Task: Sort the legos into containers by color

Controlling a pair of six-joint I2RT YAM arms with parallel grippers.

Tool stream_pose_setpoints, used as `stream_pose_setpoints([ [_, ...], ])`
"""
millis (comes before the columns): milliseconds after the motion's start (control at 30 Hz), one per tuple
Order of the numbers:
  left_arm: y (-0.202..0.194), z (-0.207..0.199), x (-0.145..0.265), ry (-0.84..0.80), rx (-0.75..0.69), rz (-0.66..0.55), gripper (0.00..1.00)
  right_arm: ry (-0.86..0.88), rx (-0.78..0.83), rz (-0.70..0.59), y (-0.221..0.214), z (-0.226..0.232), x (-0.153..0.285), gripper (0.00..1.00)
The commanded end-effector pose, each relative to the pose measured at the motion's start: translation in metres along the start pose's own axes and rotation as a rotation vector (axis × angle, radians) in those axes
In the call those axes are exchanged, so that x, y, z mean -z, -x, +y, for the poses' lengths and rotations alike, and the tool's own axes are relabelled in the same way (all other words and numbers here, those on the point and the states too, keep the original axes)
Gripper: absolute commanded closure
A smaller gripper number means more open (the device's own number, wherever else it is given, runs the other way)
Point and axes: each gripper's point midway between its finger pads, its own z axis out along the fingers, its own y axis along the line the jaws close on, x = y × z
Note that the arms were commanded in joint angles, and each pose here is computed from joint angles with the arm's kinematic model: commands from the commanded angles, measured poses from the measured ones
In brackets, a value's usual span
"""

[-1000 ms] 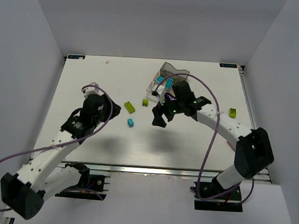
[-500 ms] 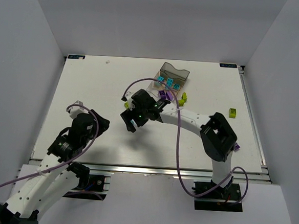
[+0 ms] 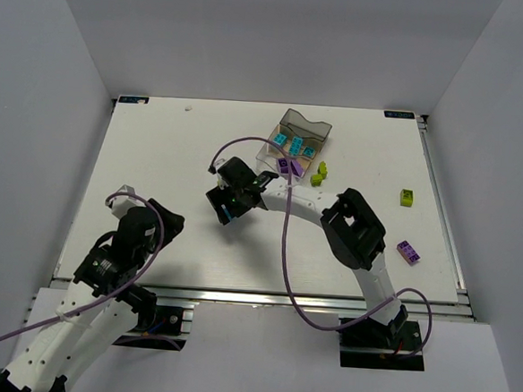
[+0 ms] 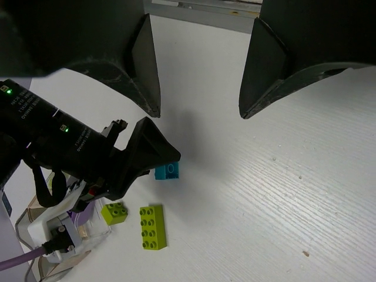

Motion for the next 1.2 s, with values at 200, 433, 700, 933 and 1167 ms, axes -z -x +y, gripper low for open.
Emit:
stream_pose_setpoints([
  [200,0.002,0.002,-0.004,0.023,0.004,-0.012,0.34,0.001,0.026,-0.053,0.021,0.004,-0.009,0.31],
  [433,-0.001,0.002,-0.005,0.021,0.007,-0.008,0.34,-0.009,0.061,-0.056,0.020,0.001,-0.013,0.39],
  [700,-0.001,-0.001,-0.008,0.011,0.006,-0.008,0.34,-0.007,0.091,-0.061,0.018,-0.001,-0.008,0.62],
  [933,-0.001,-0.004,-0.008,-0.007,0.010,-0.008,0.34,0.044,0.160,-0.141,0.032,-0.003,0.025,0.92],
  [1167,-0.002,-0.008,-0.010,-0.026,0.014,-0.005,0.34,0.280,0.355,-0.380,0.068,-0.028,0.116,1.00],
])
